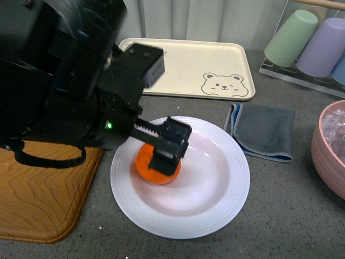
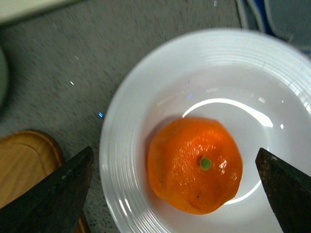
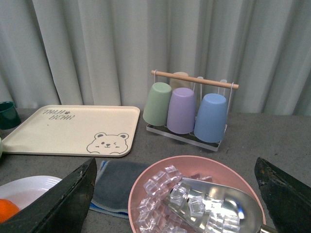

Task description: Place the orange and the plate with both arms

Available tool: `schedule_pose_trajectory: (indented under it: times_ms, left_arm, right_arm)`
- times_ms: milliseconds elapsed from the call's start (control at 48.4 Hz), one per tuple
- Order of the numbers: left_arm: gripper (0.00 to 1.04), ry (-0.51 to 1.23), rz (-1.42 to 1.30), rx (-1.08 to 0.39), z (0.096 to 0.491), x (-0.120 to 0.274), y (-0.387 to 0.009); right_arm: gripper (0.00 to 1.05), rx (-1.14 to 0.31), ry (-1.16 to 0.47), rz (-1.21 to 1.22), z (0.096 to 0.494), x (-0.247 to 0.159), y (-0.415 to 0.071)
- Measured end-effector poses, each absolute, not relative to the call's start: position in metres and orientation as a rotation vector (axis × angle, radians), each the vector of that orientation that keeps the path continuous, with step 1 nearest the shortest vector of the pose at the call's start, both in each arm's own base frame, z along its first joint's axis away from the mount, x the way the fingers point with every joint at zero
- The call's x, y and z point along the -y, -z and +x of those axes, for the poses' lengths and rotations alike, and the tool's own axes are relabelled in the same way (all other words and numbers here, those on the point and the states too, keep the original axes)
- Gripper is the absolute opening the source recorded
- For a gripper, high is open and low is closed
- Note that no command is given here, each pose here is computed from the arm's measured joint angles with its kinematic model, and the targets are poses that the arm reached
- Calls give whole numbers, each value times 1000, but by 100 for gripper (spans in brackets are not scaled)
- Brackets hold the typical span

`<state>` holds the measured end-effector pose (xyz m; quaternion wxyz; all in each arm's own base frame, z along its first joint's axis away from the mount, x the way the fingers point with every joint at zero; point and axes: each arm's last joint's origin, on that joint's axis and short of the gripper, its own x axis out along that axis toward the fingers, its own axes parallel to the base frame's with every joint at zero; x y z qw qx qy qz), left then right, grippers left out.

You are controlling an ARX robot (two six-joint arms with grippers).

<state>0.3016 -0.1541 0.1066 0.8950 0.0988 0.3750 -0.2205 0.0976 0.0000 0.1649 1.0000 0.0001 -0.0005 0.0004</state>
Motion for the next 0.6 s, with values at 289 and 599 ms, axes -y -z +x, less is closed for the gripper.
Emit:
schedule_pose_trajectory:
  times_ms: [289, 599]
  left_arm:
    - [47, -1, 5, -9, 250, 81, -137]
    - [4, 12, 1, -16, 198, 37, -148]
  right_arm:
    - [95, 1, 0, 0, 98, 0, -165]
    - [95, 1, -1, 0, 98, 0, -165]
